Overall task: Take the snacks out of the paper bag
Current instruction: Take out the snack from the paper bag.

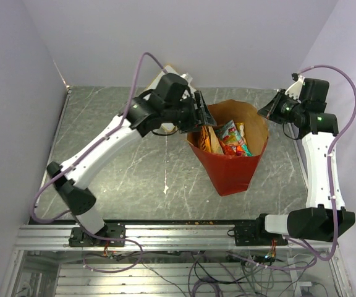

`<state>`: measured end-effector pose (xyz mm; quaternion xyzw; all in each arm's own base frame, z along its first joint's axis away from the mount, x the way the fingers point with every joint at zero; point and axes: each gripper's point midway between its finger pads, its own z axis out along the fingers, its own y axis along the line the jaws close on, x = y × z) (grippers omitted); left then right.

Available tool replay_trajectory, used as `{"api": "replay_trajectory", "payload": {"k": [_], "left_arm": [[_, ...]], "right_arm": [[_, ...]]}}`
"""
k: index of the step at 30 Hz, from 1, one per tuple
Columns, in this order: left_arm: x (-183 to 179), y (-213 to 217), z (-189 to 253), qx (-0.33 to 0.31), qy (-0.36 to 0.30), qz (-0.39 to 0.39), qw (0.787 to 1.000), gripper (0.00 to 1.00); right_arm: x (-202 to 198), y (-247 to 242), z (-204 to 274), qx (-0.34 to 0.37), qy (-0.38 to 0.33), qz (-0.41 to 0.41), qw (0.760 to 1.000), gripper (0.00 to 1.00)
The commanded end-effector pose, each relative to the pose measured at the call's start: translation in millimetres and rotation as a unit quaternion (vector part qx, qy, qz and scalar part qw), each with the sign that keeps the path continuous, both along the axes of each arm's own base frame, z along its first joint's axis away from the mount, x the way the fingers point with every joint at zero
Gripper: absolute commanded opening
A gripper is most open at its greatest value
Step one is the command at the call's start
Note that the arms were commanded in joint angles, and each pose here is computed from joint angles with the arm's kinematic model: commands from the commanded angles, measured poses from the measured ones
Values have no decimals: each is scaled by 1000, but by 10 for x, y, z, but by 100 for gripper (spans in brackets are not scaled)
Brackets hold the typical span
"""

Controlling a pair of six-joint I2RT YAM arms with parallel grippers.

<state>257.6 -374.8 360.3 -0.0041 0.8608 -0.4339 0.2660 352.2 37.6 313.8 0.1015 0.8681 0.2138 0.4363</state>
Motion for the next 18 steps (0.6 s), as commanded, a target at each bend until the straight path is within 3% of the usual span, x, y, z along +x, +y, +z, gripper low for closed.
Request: {"api": "replay_trajectory", "payload": {"k": [1, 18], "left_arm": [[198, -45, -163, 65, -5, 22, 998, 70], [472, -396, -583, 109, 10, 51, 993, 59]], "right_arm": [[-39, 96, 202, 8, -39, 16, 999, 0], [2, 146, 243, -23, -41, 20, 999, 0]]}}
